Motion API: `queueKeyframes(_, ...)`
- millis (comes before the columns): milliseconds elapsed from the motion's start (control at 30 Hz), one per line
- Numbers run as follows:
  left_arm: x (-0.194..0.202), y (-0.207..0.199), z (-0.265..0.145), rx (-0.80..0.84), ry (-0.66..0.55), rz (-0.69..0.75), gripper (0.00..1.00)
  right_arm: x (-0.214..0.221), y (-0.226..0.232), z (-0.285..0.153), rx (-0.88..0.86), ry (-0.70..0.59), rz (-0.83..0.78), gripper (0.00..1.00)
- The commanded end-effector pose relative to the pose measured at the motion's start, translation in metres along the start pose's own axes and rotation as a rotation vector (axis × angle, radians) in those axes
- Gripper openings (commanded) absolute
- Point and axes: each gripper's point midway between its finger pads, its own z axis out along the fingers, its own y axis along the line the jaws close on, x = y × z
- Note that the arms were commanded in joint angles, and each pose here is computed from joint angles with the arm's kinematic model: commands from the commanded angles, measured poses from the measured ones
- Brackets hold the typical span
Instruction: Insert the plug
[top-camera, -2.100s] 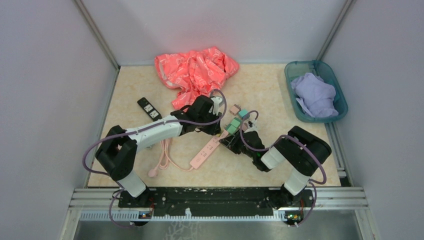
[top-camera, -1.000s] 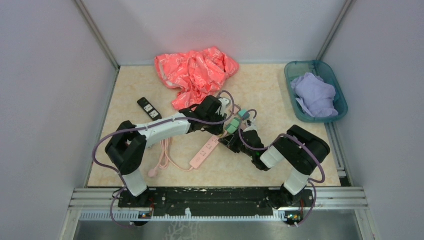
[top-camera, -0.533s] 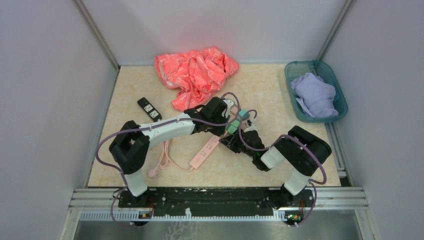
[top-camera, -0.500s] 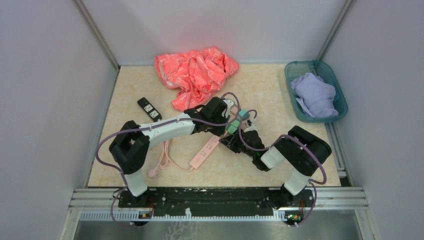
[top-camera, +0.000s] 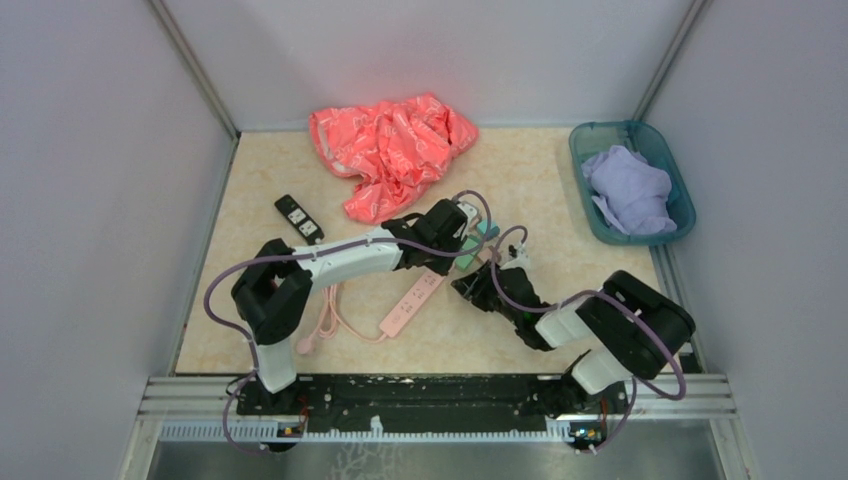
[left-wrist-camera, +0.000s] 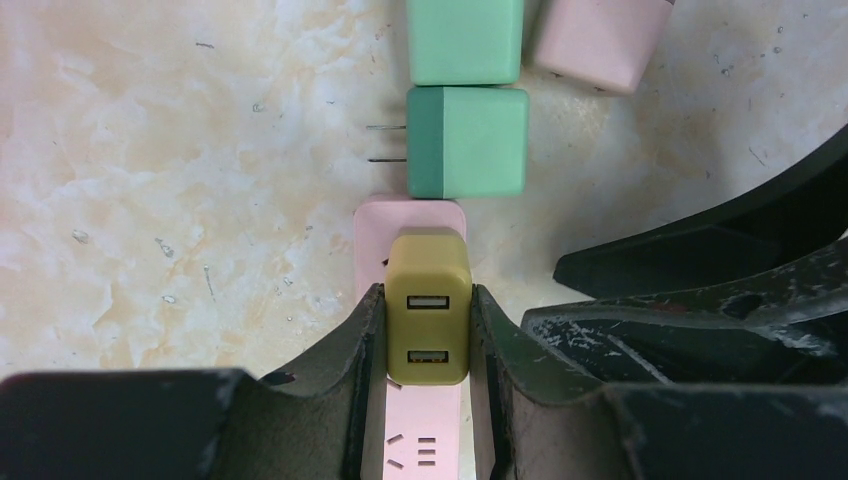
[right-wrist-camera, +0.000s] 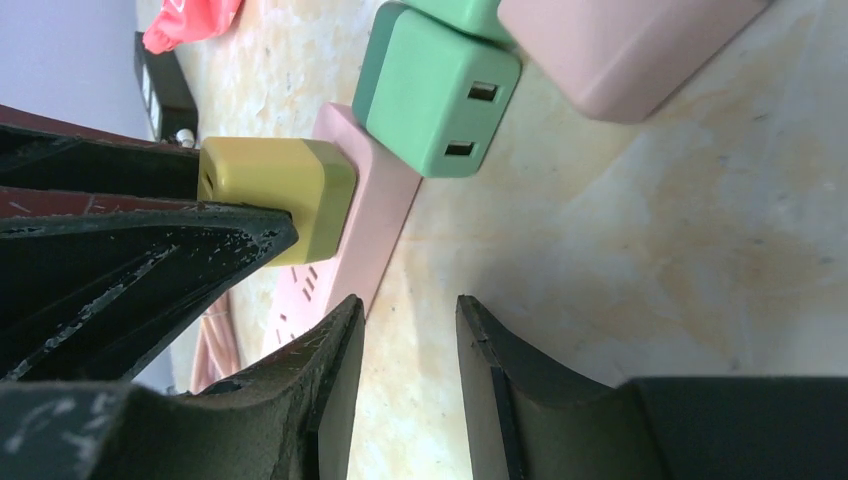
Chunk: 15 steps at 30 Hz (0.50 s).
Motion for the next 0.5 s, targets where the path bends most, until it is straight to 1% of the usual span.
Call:
queueKeyframes(0, 0.057, 0.012, 0.023, -0.058, 0.181, 0.032, 0.0, -0.015, -0.017, -0.007, 0.092, -0.069, -0.064, 0.4)
queueKeyframes(300, 0.075, 0.014, 0.03, -0.049, 0.229, 0.013, 0.0, -0.035, -0.019, -0.018, 0.142, -0.144, -0.134, 0.43)
queueKeyframes(467, 0.101, 0.017, 0.036, -0.068, 0.304, 0.005, 0.0, -0.053, -0.014, -0.028, 0.166, -0.201, -0.204, 0.44)
